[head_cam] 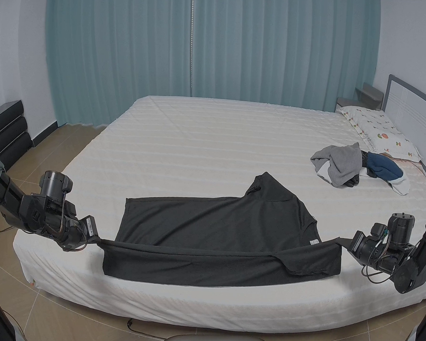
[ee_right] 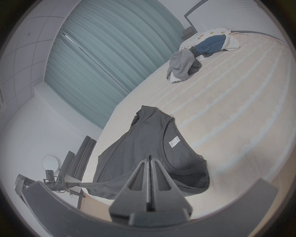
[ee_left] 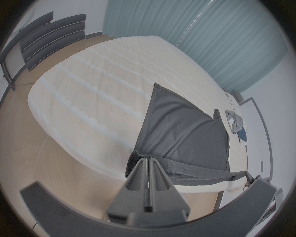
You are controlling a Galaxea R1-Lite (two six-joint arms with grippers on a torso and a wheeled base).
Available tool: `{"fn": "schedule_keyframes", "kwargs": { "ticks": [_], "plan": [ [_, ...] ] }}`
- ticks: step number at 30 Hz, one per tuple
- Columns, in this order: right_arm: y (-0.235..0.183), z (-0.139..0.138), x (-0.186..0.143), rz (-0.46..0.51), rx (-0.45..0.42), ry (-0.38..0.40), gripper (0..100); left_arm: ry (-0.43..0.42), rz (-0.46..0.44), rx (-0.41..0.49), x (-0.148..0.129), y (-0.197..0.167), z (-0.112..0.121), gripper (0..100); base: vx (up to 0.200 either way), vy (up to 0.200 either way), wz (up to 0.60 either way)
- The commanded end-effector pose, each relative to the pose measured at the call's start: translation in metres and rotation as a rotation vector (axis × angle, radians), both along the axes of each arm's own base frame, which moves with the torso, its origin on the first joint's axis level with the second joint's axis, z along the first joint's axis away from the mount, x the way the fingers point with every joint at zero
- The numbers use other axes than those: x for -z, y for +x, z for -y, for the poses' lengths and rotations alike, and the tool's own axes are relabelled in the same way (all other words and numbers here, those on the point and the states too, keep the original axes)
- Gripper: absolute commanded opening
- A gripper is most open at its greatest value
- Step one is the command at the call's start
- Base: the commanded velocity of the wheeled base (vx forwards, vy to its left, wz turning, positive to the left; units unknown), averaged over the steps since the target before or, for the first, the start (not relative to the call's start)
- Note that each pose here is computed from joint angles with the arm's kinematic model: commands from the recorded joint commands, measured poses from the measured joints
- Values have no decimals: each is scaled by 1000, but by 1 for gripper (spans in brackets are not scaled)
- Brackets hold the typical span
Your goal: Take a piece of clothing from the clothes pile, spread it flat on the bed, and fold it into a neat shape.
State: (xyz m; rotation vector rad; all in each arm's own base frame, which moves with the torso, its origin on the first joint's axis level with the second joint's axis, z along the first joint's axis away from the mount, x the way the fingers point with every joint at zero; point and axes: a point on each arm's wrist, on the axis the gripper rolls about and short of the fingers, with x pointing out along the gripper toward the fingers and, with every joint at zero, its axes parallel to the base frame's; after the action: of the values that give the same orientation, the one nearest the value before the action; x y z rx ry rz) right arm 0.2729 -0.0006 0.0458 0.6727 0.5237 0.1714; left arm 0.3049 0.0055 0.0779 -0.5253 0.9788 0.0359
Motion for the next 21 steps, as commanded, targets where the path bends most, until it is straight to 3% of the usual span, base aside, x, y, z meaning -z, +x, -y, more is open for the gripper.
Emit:
{"fn": "schedule_keyframes", "kwargs": {
  "ticks": [1,13,21],
  "plan": [
    [-7,2,-2,-5,6,-2,0,7,13,7,-9,-5,-1,0,0,0,0],
    [18,-2,15,-27,-11,-4,0,2,-11,18,0,5,1,0,0,0,0],
    [41,-2,35,-57,-13,-4,0,-2,-52,16,24,25,1,0,0,0,0]
  ]
}}
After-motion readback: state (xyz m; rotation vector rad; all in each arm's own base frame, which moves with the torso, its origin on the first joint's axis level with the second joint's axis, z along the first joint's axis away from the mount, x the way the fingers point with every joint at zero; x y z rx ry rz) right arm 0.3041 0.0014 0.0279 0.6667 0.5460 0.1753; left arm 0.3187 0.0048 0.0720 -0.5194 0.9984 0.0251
